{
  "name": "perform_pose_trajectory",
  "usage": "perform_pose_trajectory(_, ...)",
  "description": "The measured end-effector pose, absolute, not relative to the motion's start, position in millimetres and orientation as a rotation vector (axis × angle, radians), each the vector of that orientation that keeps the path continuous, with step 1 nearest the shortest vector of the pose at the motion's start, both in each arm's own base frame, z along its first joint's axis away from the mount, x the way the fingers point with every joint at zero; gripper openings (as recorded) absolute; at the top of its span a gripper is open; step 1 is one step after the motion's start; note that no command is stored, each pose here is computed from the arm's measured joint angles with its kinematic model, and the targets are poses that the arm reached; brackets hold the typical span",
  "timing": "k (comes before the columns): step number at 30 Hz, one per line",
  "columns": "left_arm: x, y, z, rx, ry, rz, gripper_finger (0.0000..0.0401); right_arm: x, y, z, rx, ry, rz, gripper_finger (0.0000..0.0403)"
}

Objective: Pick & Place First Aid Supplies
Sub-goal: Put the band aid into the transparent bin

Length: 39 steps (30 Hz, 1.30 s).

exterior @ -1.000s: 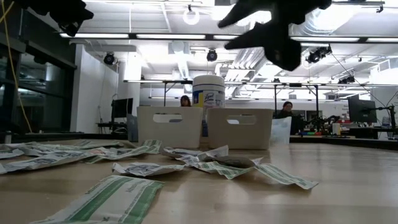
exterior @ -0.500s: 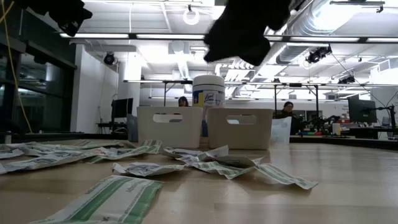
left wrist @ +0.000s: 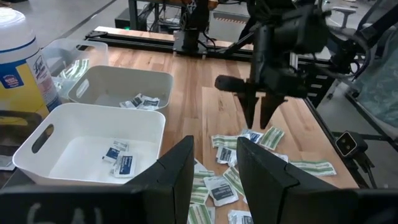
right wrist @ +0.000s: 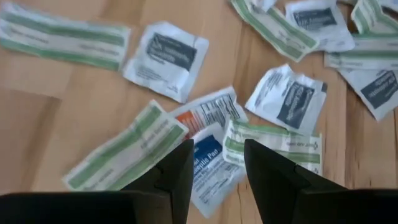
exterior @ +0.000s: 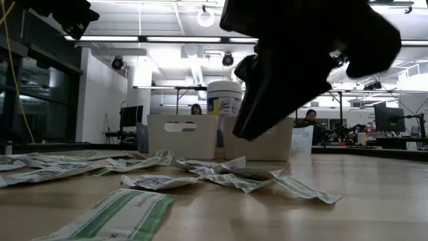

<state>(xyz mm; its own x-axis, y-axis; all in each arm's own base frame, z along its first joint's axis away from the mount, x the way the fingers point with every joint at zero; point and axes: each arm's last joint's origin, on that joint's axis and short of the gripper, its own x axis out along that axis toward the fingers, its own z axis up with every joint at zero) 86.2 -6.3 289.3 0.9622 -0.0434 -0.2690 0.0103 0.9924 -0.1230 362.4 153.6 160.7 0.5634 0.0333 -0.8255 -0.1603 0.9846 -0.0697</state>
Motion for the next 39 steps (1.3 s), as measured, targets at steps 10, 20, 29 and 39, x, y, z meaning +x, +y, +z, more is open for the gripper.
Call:
perform_pose_trajectory(10,86,-6,289,-0.121,0.276,-0.026,0.0119,362,153,150,-0.205,0.996,0.073,0.0136)
perform_pose_trajectory(20,86,-6,288,-0.119,0.290,-0.022,0.0119,364,152,138,-0.291,1.005,0.055,0.0136)
perform_pose_trajectory(29,86,-6,288,-0.118,0.292,-0.022,0.0119,366,149,134,-0.324,1.018,0.093,0.0136)
perform_pose_trajectory(39,86,-6,287,-0.115,0.298,-0.022,0.0119,367,148,131,-0.326,1.021,0.086,0.0131)
